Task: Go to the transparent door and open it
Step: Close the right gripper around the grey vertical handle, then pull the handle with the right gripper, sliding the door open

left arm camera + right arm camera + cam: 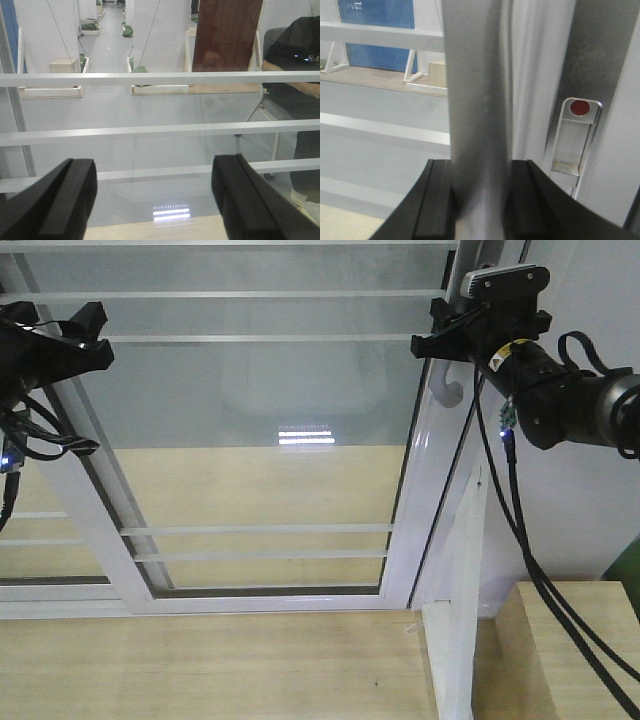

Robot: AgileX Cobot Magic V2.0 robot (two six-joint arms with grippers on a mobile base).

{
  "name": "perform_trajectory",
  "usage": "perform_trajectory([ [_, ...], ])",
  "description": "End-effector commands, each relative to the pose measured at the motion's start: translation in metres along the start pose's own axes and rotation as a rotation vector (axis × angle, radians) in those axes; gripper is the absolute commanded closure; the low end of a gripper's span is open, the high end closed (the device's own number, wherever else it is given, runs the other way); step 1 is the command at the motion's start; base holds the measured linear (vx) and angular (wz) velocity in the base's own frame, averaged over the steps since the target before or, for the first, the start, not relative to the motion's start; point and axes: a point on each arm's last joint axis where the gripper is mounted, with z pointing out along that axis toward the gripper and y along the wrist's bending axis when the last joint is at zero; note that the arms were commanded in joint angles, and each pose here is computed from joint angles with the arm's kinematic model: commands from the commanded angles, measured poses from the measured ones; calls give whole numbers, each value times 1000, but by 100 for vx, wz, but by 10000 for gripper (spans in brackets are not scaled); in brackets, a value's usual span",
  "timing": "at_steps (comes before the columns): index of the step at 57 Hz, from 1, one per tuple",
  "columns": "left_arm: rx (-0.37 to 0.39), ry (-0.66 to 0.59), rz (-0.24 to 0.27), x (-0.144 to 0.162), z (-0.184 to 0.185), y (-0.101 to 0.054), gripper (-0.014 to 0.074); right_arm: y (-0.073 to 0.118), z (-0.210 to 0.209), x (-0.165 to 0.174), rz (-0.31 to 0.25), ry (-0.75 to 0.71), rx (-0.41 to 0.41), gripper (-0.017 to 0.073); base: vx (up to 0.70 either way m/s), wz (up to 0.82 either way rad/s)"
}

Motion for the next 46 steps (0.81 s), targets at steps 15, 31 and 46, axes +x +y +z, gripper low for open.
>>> perform_trajectory([
  [15, 10, -158, -5, -30, -5, -3, 7, 128, -17, -44, -140, -248, -402, 568, 1, -3],
  [31, 9, -144, -5, -29, -5, -3, 7, 150, -22, -43, -143, -249, -454, 566, 1, 4],
  [46, 10, -149, -6, -29, -5, -3, 7, 152, -24, -45, -151, -269, -475, 565, -1, -2],
])
